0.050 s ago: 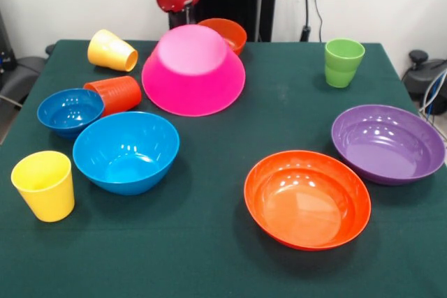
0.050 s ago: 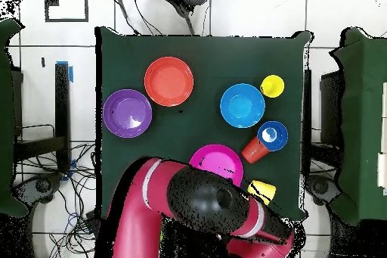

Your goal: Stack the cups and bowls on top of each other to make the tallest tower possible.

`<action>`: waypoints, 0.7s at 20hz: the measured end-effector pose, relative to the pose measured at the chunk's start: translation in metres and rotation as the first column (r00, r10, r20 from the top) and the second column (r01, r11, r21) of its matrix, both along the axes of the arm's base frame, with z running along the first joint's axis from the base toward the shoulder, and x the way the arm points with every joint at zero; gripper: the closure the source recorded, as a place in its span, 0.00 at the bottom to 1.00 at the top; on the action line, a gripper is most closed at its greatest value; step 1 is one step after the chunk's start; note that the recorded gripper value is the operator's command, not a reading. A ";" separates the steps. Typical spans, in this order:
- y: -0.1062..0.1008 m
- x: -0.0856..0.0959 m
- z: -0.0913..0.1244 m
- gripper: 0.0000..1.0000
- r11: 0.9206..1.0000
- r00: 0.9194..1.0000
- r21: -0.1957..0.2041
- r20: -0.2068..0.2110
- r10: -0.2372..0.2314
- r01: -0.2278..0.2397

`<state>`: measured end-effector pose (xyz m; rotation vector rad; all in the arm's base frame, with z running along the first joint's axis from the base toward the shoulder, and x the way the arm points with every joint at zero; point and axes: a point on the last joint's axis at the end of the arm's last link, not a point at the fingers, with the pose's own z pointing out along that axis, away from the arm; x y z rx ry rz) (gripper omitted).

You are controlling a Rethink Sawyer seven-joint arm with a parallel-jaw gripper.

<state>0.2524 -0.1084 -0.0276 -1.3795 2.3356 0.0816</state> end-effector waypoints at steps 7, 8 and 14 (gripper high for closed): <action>0.014 0.014 0.012 0.00 0.992 0.990 0.118 0.138 0.018 -0.034; 0.016 0.016 0.014 0.00 0.990 0.987 0.132 0.161 0.024 -0.046; 0.025 0.029 0.019 0.00 0.984 0.954 0.146 0.294 0.056 -0.103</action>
